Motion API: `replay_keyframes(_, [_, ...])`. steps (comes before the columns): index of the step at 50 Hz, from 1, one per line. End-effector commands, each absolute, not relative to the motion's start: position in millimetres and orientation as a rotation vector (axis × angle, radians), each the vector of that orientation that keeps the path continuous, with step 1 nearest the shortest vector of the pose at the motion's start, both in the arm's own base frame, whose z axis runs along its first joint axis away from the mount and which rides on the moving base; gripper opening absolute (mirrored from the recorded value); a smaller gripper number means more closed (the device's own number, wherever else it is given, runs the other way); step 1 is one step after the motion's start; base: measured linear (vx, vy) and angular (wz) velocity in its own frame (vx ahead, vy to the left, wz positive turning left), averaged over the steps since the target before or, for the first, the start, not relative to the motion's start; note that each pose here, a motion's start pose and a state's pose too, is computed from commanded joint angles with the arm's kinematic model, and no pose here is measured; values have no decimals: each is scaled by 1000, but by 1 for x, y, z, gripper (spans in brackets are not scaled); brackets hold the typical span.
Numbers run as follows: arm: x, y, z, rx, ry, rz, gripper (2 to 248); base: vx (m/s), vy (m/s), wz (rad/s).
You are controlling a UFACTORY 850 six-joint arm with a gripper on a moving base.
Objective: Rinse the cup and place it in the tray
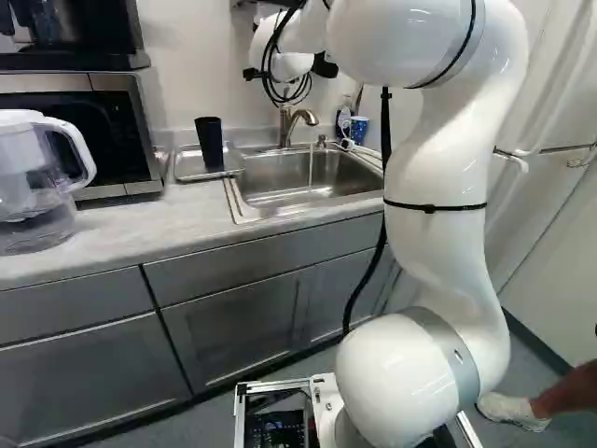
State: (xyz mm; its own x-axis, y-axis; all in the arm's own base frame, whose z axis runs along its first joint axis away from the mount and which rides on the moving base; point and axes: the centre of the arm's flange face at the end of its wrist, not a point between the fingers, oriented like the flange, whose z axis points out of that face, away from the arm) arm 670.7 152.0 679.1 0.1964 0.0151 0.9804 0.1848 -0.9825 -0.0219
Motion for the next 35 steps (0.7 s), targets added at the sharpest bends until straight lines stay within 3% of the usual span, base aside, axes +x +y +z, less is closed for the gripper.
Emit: replay_keyframes(35, [662, 154, 673, -2392, -219, -1800, 247, 0, 0, 0])
